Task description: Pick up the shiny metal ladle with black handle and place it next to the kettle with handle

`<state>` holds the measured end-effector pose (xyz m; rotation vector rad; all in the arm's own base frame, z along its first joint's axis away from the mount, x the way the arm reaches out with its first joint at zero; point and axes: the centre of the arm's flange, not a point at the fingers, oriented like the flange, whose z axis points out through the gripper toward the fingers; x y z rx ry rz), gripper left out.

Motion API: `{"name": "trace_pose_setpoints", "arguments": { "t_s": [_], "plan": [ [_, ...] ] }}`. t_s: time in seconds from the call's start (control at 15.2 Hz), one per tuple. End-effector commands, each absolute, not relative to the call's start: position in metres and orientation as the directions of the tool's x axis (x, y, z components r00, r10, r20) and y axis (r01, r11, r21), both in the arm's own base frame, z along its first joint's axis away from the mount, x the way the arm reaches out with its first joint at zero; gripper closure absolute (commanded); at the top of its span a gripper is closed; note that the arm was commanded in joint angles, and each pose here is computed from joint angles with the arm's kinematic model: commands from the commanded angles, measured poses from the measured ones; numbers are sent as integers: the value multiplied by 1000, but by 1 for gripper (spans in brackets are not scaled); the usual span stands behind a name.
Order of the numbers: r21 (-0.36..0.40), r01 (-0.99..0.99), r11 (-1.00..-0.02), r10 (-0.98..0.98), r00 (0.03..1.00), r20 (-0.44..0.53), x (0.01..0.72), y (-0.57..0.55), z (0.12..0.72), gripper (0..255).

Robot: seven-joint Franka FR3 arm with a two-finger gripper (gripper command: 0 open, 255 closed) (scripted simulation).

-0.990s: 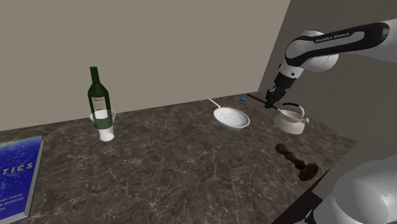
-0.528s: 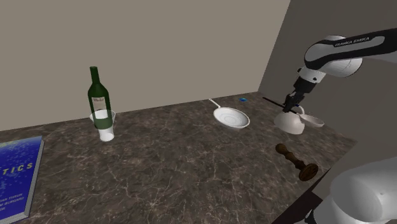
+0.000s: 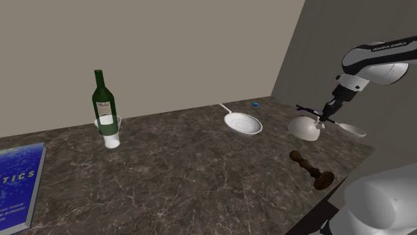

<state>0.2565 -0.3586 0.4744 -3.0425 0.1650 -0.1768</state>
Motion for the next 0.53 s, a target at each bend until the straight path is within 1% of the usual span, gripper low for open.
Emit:
{"name": "trace_pose_setpoints", "arguments": {
  "t_s": [0.0,0.46],
  "plan": [
    [-95,-101,-990,-111,988,111,237,-375,475,255],
    [-95,-101,-990,-111,988,111,173,-441,475,255]
  ]
}}
